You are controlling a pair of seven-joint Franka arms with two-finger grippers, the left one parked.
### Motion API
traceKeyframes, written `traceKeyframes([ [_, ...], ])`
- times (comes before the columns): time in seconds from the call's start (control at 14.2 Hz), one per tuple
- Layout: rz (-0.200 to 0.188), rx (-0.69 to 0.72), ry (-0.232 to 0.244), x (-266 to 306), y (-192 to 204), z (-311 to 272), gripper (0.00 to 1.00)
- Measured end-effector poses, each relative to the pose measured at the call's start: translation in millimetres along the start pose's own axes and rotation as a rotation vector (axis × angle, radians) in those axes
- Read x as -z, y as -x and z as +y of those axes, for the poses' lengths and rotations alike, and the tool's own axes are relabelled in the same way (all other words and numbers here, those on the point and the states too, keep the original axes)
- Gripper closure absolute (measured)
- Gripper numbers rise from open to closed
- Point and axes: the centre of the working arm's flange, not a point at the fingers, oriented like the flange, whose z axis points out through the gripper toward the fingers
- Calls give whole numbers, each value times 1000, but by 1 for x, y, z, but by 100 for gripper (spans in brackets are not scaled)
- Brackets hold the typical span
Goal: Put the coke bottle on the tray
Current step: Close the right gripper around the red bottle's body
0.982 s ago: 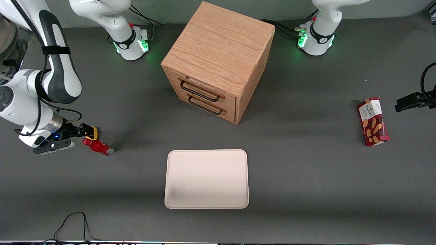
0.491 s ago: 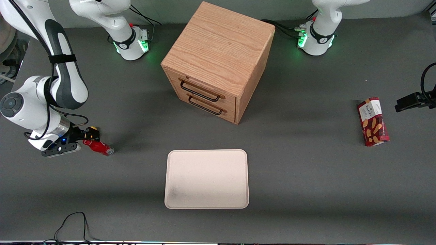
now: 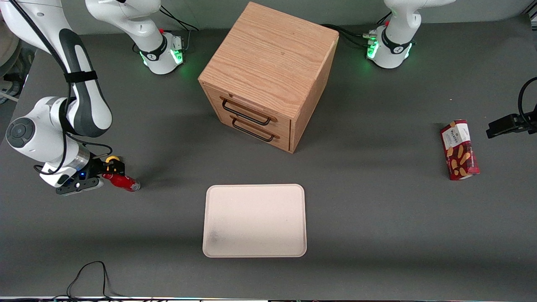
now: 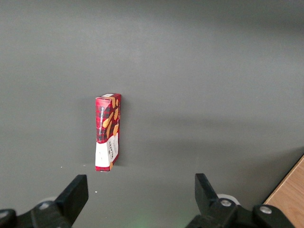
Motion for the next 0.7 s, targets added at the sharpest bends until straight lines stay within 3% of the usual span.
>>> traceKeyframes([
  [0.42,-12,1,-5,0,1,-1,67],
  [0.7,-31,33,-16,4,-1,-4,67],
])
